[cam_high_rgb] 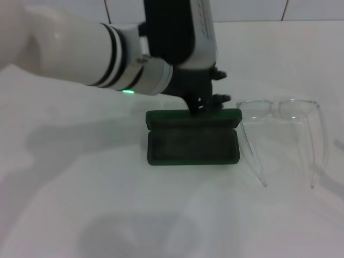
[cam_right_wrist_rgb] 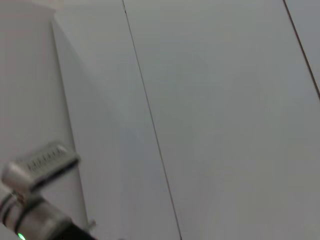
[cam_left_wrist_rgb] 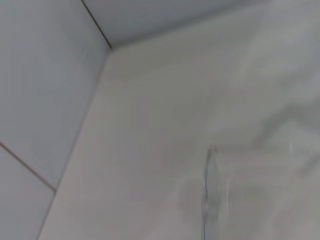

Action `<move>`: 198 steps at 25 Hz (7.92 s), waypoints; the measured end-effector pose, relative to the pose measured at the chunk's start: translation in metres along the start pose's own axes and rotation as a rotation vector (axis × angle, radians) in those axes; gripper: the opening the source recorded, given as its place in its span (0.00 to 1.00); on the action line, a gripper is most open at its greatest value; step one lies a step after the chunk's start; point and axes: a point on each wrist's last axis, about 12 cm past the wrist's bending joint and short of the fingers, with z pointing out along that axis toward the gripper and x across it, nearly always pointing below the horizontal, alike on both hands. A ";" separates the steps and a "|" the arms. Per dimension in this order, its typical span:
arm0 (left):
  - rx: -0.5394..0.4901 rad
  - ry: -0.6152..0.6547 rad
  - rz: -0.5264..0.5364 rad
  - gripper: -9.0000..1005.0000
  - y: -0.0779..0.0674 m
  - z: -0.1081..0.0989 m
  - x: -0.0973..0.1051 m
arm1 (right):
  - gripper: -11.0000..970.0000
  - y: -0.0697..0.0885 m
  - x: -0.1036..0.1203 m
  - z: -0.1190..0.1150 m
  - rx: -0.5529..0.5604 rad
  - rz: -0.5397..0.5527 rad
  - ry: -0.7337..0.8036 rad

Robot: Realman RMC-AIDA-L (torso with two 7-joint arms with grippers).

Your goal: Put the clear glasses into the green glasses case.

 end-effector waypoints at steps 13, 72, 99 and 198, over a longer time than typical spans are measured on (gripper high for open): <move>-0.016 -0.636 -0.421 0.37 0.016 -0.085 0.041 | 0.90 -0.052 -0.028 0.053 -0.113 -0.042 0.289; -0.052 -0.863 -0.600 0.12 -0.042 -0.079 0.163 | 0.69 -0.031 -0.020 0.330 -0.495 -0.685 1.407; -0.048 -0.881 -0.637 0.12 -0.055 -0.082 0.171 | 0.13 -0.027 -0.034 0.327 -0.471 -0.622 1.382; 0.058 -1.125 -0.682 0.04 -0.044 -0.058 0.138 | 0.13 0.035 -0.059 0.311 -0.700 -0.212 0.335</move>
